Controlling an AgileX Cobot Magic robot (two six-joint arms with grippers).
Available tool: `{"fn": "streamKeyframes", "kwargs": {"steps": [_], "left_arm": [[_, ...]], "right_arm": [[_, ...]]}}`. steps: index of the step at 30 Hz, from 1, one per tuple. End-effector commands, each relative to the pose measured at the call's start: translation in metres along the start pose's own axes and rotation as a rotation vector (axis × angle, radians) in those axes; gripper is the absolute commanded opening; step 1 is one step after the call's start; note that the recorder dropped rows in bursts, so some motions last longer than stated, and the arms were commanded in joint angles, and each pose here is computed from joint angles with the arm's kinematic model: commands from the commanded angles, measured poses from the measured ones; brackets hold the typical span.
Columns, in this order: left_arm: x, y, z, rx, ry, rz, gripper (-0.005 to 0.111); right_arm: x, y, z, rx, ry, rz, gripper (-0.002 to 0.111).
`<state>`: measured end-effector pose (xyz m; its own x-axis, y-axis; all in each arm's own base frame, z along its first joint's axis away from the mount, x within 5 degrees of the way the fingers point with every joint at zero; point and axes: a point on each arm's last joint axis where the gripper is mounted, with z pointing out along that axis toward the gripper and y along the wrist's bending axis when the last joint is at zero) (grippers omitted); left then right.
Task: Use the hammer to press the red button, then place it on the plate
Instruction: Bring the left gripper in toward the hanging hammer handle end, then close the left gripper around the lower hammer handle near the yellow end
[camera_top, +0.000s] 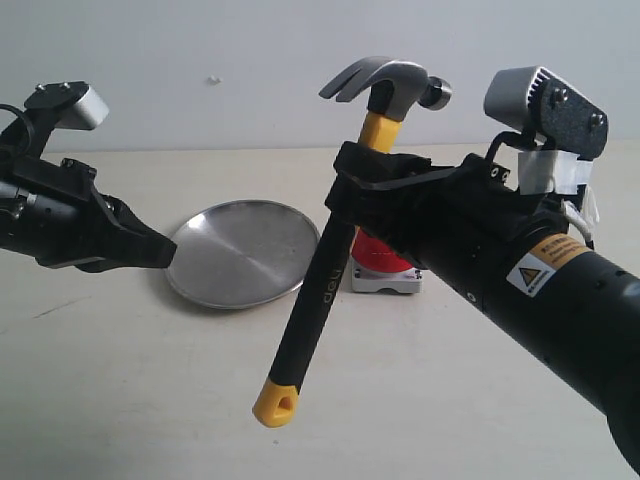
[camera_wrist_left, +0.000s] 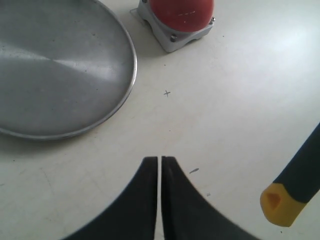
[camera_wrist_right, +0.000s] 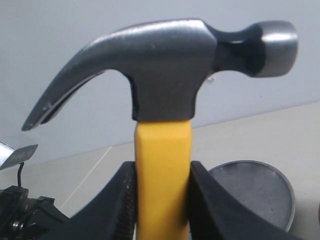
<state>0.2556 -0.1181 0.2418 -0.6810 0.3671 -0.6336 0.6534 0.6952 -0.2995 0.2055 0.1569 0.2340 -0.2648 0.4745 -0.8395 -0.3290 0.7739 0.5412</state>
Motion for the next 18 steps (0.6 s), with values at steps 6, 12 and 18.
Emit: {"fn": "streamKeyframes", "kwargs": {"steps": [6, 12, 18], "left_arm": [[0.001, 0.0, 0.001, 0.002, -0.001, -0.003, 0.005], [-0.002, 0.006, 0.004, -0.045, -0.028, -0.01, 0.005], [-0.004, 0.004, 0.004, -0.025, -0.049, -0.04, 0.005]], "right_arm": [[-0.014, 0.006, 0.001, -0.036, -0.111, 0.003, 0.0], [-0.018, -0.002, 0.0, 0.052, -0.168, 0.12, 0.0], [-0.017, -0.01, 0.001, 0.126, -0.186, 0.175, 0.0]]}}
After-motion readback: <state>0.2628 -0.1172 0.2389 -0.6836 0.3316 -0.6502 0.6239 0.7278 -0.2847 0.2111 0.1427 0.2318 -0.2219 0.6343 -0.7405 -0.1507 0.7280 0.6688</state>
